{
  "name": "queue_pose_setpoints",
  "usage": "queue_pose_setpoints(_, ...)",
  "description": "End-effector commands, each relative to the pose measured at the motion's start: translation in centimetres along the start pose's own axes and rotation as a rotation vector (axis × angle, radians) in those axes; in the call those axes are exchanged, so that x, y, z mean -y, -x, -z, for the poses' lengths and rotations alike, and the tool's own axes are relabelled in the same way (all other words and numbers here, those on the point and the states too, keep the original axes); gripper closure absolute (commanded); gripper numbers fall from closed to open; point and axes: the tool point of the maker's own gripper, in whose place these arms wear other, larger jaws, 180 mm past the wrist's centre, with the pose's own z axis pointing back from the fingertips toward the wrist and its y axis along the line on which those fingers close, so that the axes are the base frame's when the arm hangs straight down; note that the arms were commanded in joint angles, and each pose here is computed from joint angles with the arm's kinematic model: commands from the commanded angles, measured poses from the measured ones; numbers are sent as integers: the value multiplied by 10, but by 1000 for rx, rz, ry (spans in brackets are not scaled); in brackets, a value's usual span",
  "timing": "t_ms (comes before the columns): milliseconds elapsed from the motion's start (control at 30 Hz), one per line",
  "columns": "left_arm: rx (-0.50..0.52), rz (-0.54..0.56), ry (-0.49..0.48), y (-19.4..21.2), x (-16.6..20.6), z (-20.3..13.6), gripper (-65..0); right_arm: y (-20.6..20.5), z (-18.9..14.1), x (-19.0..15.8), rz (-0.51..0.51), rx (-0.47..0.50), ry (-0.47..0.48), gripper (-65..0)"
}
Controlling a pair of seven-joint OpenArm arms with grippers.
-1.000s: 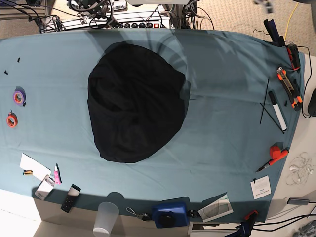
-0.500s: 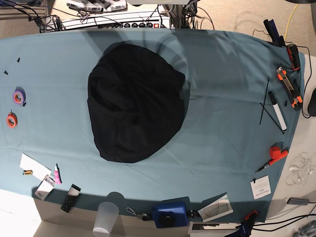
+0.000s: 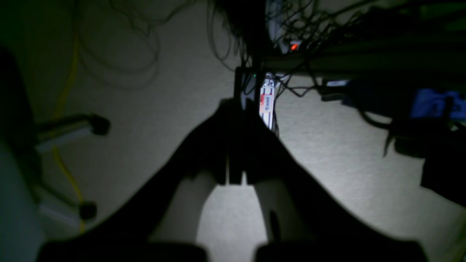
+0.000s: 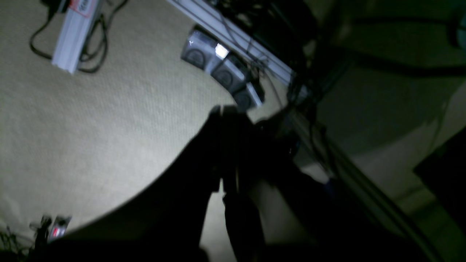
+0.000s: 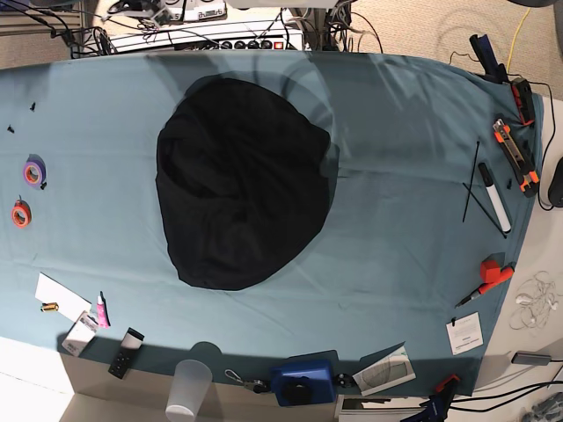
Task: Layout the t-shirt on the table in an organized manner, then fold the t-shirt properly
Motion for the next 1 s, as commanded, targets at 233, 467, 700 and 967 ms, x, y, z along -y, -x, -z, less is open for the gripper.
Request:
queue_pose_setpoints(233,138,114,56,-63,31,-22,0,-63,-60,37,6,181,112,0)
queue_pose_setpoints(467,238,201,101,-108,58,-34,0,-117,-108,67,3,353,219,0)
queue_pose_setpoints(700,416,227,144,-160,74,-36,0,-139,-117,88,6,417,286,0)
queue_pose_setpoints(967,545,269,156,-198,79,-32,0,-162,-128,120,-36,474,426,0)
